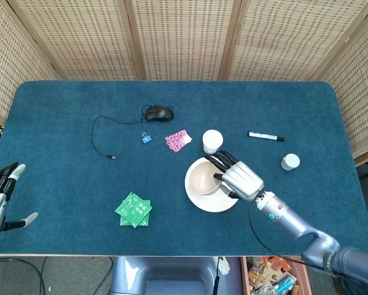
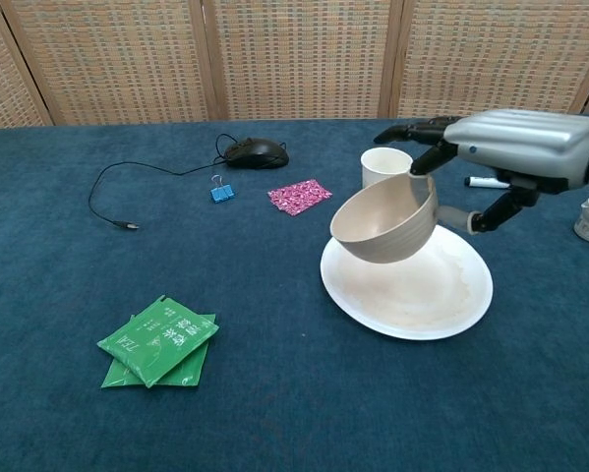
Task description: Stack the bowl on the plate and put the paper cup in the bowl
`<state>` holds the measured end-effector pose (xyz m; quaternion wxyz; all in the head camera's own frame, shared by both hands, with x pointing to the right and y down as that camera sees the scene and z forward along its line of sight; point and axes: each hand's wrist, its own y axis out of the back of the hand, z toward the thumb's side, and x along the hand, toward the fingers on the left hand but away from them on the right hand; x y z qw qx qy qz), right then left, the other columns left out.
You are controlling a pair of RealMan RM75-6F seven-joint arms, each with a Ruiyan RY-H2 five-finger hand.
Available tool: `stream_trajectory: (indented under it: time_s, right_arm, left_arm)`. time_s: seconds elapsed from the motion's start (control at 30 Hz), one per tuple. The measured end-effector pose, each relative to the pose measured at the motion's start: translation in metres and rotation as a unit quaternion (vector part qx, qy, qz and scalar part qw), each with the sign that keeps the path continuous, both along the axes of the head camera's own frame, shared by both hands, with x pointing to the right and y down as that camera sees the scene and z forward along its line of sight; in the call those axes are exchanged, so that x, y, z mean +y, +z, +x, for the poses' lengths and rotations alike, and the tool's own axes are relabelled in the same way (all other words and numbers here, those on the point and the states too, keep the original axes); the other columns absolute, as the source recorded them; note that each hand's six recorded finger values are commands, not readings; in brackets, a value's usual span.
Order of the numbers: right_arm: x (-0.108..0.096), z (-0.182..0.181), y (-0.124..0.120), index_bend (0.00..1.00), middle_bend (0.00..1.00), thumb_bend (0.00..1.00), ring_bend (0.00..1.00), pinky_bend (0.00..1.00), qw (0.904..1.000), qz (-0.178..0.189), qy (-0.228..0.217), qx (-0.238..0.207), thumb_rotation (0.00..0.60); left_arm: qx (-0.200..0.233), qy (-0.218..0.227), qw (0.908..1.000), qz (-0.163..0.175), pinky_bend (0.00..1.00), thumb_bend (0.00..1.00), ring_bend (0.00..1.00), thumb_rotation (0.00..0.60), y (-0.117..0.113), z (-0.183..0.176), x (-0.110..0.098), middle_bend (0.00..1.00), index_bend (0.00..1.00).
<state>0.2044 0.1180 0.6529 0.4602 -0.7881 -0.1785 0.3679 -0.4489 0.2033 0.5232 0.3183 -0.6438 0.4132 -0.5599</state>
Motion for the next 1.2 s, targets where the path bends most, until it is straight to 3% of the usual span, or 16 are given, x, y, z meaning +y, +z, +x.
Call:
stream_trajectory:
  time_s: [0.43,1.03,1.07,1.17,1.2]
  right_arm:
    - [0.0,-0.004,0.031,0.55,0.01,0.49,0.0,0.0,0.9995,-0.004,0.015,0.028,0.6]
    - [0.004,-0.006,0.039,0.55,0.03,0.49,0.0,0.0,0.9995,-0.008,0.028,0.012,0.6]
    - [0.004,-0.007,0.04,0.52,0.03,0.48,0.0,0.0,0.9995,-0.008,0.029,0.012,0.6]
    - [0.006,-0.006,0.043,0.23,0.03,0.41,0.0,0.0,0.9994,-0.012,0.026,0.019,0.6]
    - [0.007,-0.005,0.044,0.19,0.03,0.39,0.0,0.0,0.9994,-0.014,0.025,0.022,0.6]
  left_arm:
    - [0.002,-0.001,1.0,-0.003,0.0,0.0,0.0,0.6,0.001,0.0,0.0,0.0,0.0]
    - [0.003,0.0,1.0,-0.004,0.0,0.0,0.0,0.6,0.001,0.001,0.0,0.0,0.0]
    - [0.003,-0.001,1.0,-0.003,0.0,0.0,0.0,0.6,0.001,0.001,0.0,0.0,0.0]
    - [0.003,-0.001,1.0,-0.003,0.0,0.0,0.0,0.6,0.0,0.0,0.001,0.0,0.0]
    - [0.004,-0.001,1.0,-0.003,0.0,0.0,0.0,0.6,0.0,0.0,0.001,0.0,0.0]
